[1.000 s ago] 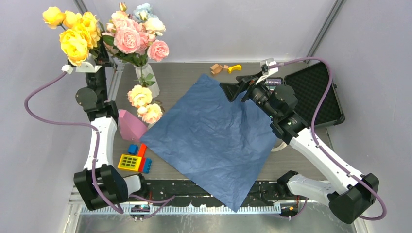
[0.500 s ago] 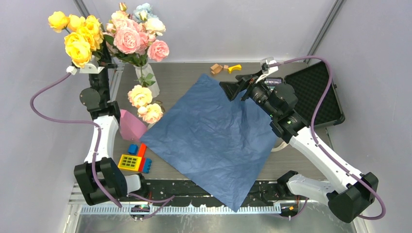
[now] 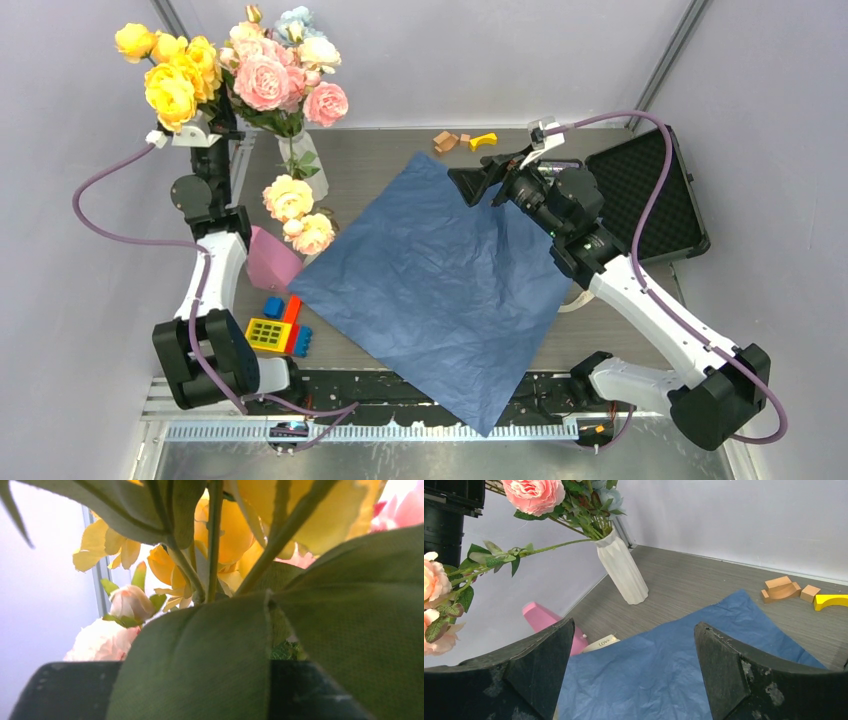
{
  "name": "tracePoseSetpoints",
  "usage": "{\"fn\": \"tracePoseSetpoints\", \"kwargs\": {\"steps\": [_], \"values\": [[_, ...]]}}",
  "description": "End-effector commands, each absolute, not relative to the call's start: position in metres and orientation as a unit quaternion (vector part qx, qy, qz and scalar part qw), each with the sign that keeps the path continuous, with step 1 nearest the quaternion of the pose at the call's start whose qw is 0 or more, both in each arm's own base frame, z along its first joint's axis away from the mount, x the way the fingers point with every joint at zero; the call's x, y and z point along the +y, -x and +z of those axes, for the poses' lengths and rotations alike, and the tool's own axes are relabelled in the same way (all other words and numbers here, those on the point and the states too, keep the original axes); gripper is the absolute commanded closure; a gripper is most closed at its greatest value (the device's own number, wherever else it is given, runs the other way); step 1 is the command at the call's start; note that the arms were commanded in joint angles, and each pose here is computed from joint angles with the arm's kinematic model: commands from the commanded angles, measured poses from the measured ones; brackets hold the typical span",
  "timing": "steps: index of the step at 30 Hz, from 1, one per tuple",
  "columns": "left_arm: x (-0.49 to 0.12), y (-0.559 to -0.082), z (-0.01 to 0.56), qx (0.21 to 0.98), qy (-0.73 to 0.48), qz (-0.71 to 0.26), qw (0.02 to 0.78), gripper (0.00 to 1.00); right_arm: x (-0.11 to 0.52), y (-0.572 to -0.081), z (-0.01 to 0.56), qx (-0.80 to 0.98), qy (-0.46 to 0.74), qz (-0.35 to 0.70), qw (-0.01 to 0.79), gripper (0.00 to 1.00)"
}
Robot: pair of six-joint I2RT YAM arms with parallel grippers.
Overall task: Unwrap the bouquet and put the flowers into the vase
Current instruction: Insert the fake flower into the vase.
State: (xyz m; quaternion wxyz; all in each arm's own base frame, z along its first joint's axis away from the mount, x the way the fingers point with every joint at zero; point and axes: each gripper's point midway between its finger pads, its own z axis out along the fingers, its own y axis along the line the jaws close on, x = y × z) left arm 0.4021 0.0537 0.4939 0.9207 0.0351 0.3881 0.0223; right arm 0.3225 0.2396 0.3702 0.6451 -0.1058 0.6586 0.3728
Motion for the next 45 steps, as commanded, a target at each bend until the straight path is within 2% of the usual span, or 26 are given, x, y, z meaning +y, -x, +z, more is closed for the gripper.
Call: {"fn": "tracePoseSetpoints", "kwargs": {"steps": [1,30,45], "values": [[0.047,-0.399,0.505,0.362,-0.051,0.024,0.931,1.0,0.239,-0.32,0.413,0.612,0.105,0.394,0.678,0.06],[0.047,-0.416,0.452,0.414,-0.03,0.006,0.91,1.0,0.241,-0.326,0.408,0.616,0.102,0.4,0.671,0.06],[0.062,-0.411,0.465,0.369,0.033,-0.014,0.929,1.0,0.242,-0.326,0.408,0.615,0.096,0.406,0.669,0.05]]}}
